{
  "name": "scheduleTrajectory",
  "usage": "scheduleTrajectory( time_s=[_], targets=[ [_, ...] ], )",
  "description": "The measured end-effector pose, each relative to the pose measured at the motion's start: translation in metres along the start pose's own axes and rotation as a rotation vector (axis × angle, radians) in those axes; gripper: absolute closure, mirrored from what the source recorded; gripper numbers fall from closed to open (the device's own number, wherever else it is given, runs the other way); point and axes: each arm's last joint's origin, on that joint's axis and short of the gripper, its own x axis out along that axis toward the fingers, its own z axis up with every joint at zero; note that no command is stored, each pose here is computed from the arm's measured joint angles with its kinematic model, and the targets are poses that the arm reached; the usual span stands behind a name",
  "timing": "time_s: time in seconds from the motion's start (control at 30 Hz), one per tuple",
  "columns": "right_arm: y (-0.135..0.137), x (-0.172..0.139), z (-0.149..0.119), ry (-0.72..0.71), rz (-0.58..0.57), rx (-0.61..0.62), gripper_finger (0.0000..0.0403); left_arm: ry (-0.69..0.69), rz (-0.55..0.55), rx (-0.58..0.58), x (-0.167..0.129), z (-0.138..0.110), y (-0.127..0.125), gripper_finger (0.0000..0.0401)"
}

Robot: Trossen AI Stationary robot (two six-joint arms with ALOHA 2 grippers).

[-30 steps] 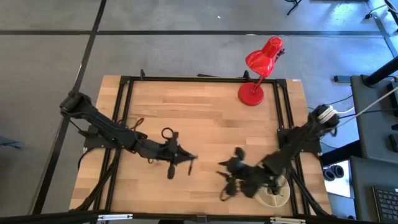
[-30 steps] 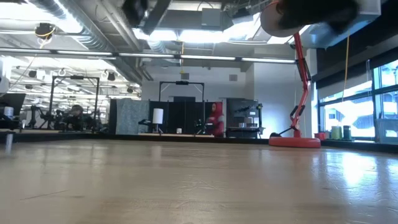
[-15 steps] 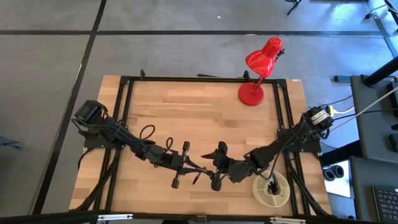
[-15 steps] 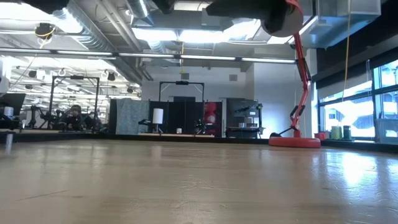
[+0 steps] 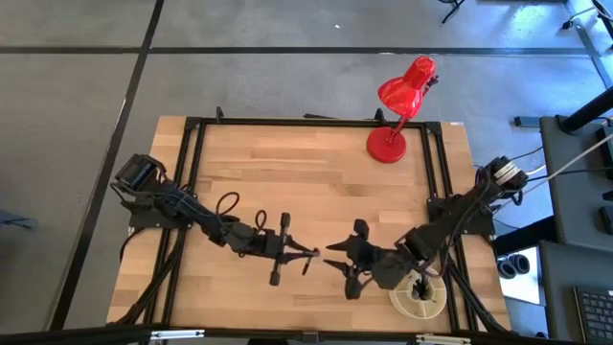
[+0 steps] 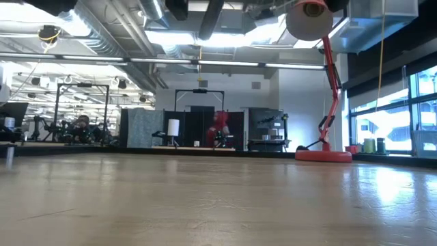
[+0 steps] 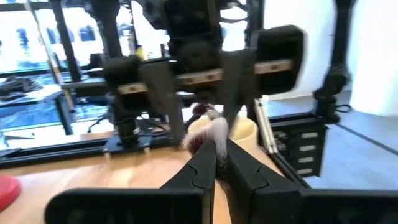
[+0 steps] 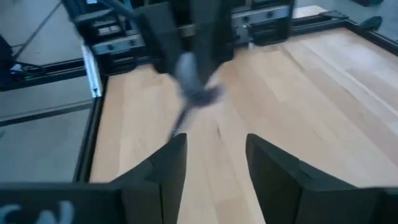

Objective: Put items in baskets/containers
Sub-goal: Put the black powder brush into the yellow pen organizer

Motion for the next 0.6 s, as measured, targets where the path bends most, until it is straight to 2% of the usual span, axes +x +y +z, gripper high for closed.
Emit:
scheduleTrajectory(
  time_s=[0.1,0.23,0.37,0.6],
  targets=[
    [0.005,0.003,-0.003,-0.004,0.024,0.009,0.0239,-0.002,0.046,-0.002,0.000,0.000,0.002,0.0388],
    [0.004,0.020,-0.010,-0.005,-0.003,0.005,0.0240,-0.006,0.086,0.002,0.000,0.001,0.004,0.0388],
    [0.003,0.036,-0.012,-0.038,-0.014,0.022,0.0240,-0.013,0.089,-0.001,0.000,0.002,0.004,0.0388],
    [0.003,0.053,-0.009,-0.085,0.055,0.040,0.0240,-0.022,0.090,0.001,0.000,0.003,0.004,0.0388]
  ],
)
